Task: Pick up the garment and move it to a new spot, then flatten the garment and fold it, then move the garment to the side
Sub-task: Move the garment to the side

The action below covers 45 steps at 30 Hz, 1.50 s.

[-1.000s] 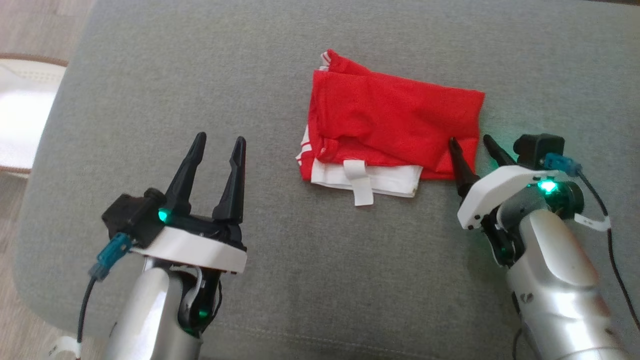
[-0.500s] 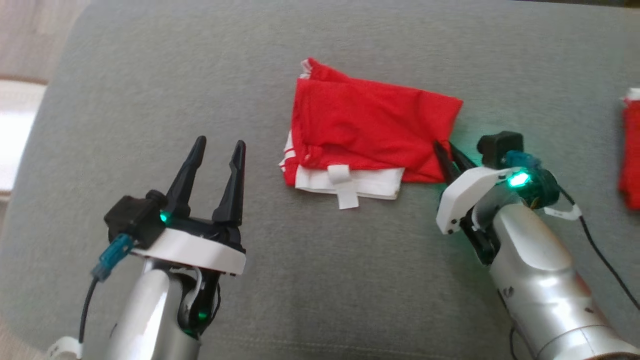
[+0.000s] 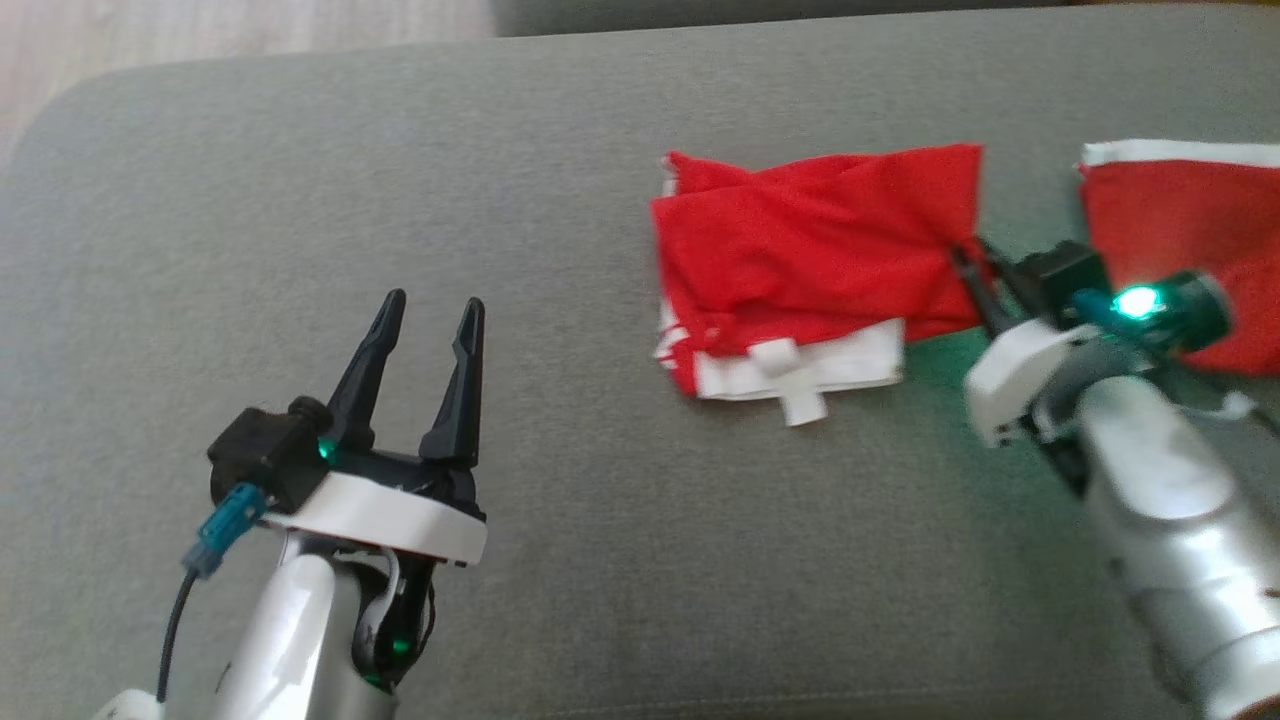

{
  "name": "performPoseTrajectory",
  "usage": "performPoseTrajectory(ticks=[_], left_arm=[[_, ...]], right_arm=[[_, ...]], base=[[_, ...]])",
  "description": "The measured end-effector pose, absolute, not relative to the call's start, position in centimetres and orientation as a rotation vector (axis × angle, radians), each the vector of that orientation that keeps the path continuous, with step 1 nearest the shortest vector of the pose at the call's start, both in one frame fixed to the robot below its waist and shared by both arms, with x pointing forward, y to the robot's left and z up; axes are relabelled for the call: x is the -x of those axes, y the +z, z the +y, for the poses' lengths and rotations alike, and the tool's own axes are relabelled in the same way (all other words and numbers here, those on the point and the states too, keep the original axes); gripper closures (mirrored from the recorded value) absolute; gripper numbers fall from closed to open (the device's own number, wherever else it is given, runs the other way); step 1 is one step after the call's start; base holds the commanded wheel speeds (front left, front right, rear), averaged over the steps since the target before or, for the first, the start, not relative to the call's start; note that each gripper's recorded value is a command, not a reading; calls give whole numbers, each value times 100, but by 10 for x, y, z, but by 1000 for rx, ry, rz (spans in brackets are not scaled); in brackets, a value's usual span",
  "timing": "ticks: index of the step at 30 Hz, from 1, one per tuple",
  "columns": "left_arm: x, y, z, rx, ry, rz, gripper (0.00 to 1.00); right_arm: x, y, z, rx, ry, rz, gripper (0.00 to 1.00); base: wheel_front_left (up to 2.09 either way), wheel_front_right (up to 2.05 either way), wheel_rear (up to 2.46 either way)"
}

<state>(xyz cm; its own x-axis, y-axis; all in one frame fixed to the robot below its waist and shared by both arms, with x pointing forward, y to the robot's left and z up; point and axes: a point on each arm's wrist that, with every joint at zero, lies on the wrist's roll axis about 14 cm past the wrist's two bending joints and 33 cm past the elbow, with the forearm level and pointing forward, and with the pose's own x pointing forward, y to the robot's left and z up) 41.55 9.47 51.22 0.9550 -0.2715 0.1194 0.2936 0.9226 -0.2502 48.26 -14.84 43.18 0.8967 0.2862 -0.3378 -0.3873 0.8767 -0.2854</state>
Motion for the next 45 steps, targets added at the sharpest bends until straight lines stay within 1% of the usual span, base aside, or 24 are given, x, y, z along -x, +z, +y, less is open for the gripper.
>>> performPoseTrajectory(ticks=[5, 10, 14, 19, 23, 29, 35, 36, 37, 41, 45], left_arm=[[-420, 510, 80, 265, -331, -76, 0], [-428, 497, 71, 277, -352, -45, 0], [-437, 490, 63, 285, -372, -30, 0], [-444, 484, 56, 290, -389, -19, 0], [-444, 478, 56, 292, -389, -3, 0], [-454, 473, 56, 288, -393, 0, 0], [-459, 464, 51, 296, -410, 20, 0], [-459, 462, 51, 295, -410, 25, 0], [-459, 461, 51, 295, -410, 28, 0], [-459, 460, 51, 293, -413, 30, 0], [-458, 467, 51, 297, -415, 18, 0]], right_arm=[[-489, 452, -204, 490, 296, 273, 100], [-504, 480, -267, 597, 191, 282, 100], [-506, 482, -314, 662, 103, 360, 100], [-498, 478, -361, 666, -16, 463, 100], [-496, 476, -380, 665, -83, 513, 100], [-479, 449, -402, 642, -148, 616, 100], [-482, 438, -400, 593, -178, 620, 100], [-482, 435, -399, 593, -178, 625, 15], [-481, 432, -397, 579, -181, 628, 0], [-477, 426, -389, 545, -185, 632, 0], [-480, 440, -384, 540, -193, 584, 0]], base=[[0, 0, 0], [0, 0, 0], [0, 0, 0], [0, 0, 0], [0, 0, 0], [0, 0, 0], [0, 0, 0], [0, 0, 0], [0, 0, 0], [0, 0, 0], [0, 0, 0]])
